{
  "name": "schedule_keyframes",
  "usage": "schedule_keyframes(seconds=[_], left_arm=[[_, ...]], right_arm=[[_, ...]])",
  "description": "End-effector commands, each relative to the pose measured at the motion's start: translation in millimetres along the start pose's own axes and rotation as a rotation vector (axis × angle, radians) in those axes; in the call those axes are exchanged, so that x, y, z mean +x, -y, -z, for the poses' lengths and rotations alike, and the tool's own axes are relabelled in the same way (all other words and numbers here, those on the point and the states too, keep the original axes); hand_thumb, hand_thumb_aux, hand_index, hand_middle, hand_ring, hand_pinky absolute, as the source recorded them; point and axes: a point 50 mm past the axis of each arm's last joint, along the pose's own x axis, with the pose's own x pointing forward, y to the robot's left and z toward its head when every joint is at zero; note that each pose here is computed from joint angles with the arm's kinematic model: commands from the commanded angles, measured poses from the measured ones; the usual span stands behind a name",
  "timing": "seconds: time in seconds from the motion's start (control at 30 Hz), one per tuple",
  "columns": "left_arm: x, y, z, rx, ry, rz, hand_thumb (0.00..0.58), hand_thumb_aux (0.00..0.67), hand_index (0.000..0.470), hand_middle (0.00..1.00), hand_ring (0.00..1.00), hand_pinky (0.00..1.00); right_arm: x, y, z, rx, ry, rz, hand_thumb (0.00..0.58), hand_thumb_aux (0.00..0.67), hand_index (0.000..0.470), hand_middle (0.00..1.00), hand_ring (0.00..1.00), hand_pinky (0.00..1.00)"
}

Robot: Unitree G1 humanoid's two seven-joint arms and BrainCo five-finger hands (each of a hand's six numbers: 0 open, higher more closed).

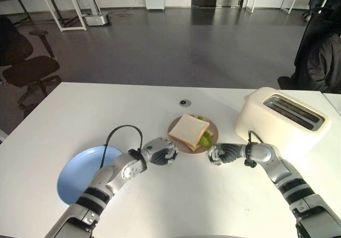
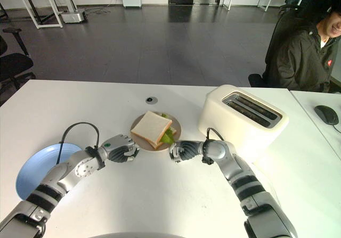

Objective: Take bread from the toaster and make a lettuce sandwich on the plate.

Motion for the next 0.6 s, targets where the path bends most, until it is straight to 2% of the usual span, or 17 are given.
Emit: schedule_keyframes(seconds=[0.03, 0.13, 0.17, 0.2, 0.23, 0.27, 0.3, 0.33, 0.37, 0.4, 0.43, 0.47, 0.5, 0.6], left_arm=[[6, -4, -7, 0.022, 0.036, -0.020, 0.580, 0.670, 0.470, 1.00, 1.00, 1.00], [0, -2, -13, 0.013, 0.057, -0.024, 0.580, 0.670, 0.470, 1.00, 1.00, 1.00], [-4, -2, -16, 0.008, 0.062, -0.034, 0.580, 0.670, 0.470, 1.00, 1.00, 1.00], [-10, -4, -20, -0.003, 0.069, -0.051, 0.580, 0.670, 0.470, 1.00, 1.00, 1.00], [-17, -8, -25, -0.008, 0.077, -0.074, 0.580, 0.670, 0.470, 1.00, 1.00, 1.00], [-24, -13, -30, -0.015, 0.083, -0.100, 0.580, 0.670, 0.470, 1.00, 1.00, 1.00], [-31, -19, -35, -0.025, 0.090, -0.132, 0.580, 0.670, 0.470, 1.00, 1.00, 1.00], [-38, -24, -39, -0.043, 0.096, -0.167, 0.571, 0.586, 0.411, 1.00, 1.00, 1.00], [-44, -31, -42, -0.075, 0.105, -0.210, 0.534, 0.481, 0.337, 1.00, 1.00, 1.00], [-50, -37, -45, -0.127, 0.117, -0.262, 0.472, 0.381, 0.267, 1.00, 1.00, 1.00], [-54, -43, -46, -0.197, 0.127, -0.319, 0.079, 0.047, 0.033, 0.76, 0.76, 0.76], [-56, -46, -44, -0.277, 0.132, -0.364, 0.000, 0.000, 0.000, 0.03, 0.03, 0.03], [-57, -48, -42, -0.367, 0.142, -0.402, 0.000, 0.000, 0.000, 0.00, 0.00, 0.00], [-58, -48, -37, -0.646, 0.208, -0.482, 0.000, 0.000, 0.000, 0.00, 0.00, 0.00]], right_arm=[[0, 10, -4, -0.011, 0.039, 0.073, 0.580, 0.670, 0.470, 1.00, 1.00, 1.00], [-13, 13, -6, -0.023, 0.076, 0.123, 0.580, 0.670, 0.470, 1.00, 1.00, 1.00], [-18, 13, -8, -0.026, 0.094, 0.136, 0.577, 0.620, 0.435, 1.00, 1.00, 1.00], [-27, 14, -10, -0.024, 0.118, 0.157, 0.523, 0.460, 0.323, 1.00, 1.00, 1.00], [-37, 17, -13, -0.015, 0.137, 0.186, 0.027, 0.016, 0.011, 1.00, 1.00, 1.00], [-47, 20, -15, -0.003, 0.153, 0.220, 0.000, 0.000, 0.000, 1.00, 1.00, 1.00], [-57, 24, -16, 0.013, 0.169, 0.263, 0.000, 0.000, 0.000, 1.00, 1.00, 1.00], [-66, 27, -19, 0.030, 0.189, 0.306, 0.000, 0.000, 0.000, 1.00, 1.00, 1.00], [-73, 31, -22, 0.048, 0.220, 0.353, 0.000, 0.000, 0.000, 1.00, 1.00, 1.00], [-78, 33, -26, 0.068, 0.258, 0.396, 0.000, 0.000, 0.000, 0.69, 0.69, 0.69], [-79, 33, -31, 0.085, 0.301, 0.425, 0.000, 0.000, 0.000, 0.36, 0.36, 0.36], [-78, 33, -35, 0.106, 0.342, 0.443, 0.000, 0.000, 0.000, 0.02, 0.02, 0.02], [-74, 31, -38, 0.138, 0.379, 0.451, 0.000, 0.000, 0.000, 0.00, 0.00, 0.00], [-61, 24, -44, 0.224, 0.457, 0.468, 0.000, 0.000, 0.000, 0.00, 0.00, 0.00]])
